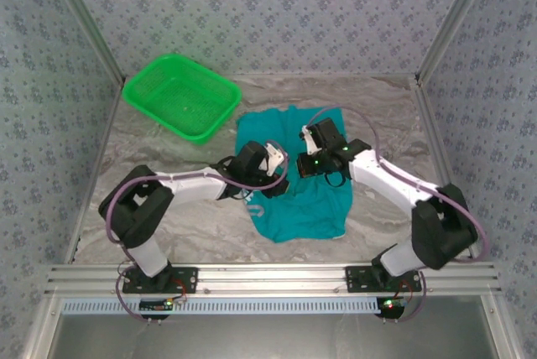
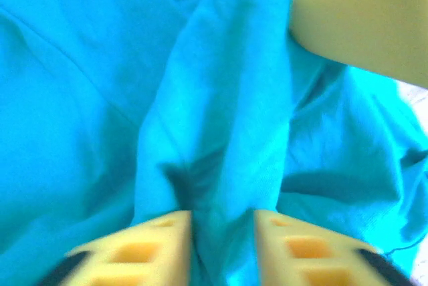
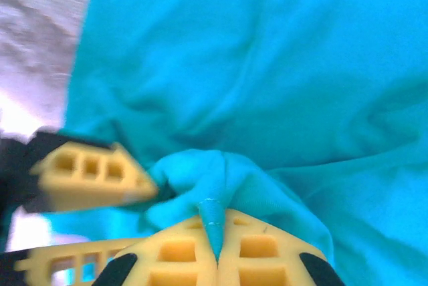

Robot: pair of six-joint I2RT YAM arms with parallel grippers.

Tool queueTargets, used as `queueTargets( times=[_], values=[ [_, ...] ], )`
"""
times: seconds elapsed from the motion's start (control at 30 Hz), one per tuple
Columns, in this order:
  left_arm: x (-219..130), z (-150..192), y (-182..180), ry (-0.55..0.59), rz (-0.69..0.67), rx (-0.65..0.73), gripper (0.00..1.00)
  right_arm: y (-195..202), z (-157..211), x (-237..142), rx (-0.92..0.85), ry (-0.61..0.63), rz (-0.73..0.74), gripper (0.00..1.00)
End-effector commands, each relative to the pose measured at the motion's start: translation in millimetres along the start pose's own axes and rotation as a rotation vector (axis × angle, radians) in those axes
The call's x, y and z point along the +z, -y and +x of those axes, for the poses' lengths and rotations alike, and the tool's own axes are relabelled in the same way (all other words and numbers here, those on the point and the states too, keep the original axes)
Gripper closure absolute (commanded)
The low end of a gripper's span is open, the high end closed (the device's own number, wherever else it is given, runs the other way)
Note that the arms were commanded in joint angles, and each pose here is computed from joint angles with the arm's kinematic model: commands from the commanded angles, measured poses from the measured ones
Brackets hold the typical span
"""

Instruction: Fold the inside-out t-shirt

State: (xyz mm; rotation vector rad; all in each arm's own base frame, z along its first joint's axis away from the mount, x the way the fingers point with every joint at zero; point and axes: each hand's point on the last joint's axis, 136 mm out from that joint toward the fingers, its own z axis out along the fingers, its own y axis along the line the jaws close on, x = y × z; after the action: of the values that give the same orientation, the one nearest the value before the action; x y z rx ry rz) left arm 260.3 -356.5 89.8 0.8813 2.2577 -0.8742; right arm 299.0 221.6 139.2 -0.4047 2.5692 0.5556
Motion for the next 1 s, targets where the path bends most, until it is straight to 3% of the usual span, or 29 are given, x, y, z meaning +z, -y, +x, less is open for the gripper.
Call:
queueTargets(
  times=[0.0,0.2,0.33,0.37,0.47,0.53,0.67,0.8,0.97],
  values=[
    [-25,-28,20,0.085,0.051,0.058,0.6,-32,-6,-47,0.004,-0.001,-0.118,1.0],
    [-50,-58,40,0.158,0.091,0.153,0.56,-59,7,-66,0.026,-0.086,-0.274,1.0],
    [-51,-56,52,0.144,0.157,0.196,0.61,-64,18,-73,-0.014,-0.097,-0.292,1.0],
    [-50,-55,57,0.143,0.188,0.198,0.64,-61,20,-73,-0.013,-0.095,-0.286,1.0],
    [-46,-44,59,0.137,0.206,0.213,0.89,-55,28,-72,0.027,-0.125,-0.323,1.0],
    [-45,-33,55,0.103,0.2,0.222,1.0,-50,32,-73,0.066,-0.138,-0.335,1.0],
    [-53,-22,69,0.112,0.265,0.265,1.0,-43,38,-78,0.091,-0.122,-0.351,1.0],
    [-49,1,86,0.044,0.368,0.317,1.0,-15,42,-68,0.112,-0.095,-0.247,0.86],
    [-37,17,80,-0.009,0.371,0.274,1.0,19,49,-55,0.068,-0.061,-0.023,0.81]
  ],
)
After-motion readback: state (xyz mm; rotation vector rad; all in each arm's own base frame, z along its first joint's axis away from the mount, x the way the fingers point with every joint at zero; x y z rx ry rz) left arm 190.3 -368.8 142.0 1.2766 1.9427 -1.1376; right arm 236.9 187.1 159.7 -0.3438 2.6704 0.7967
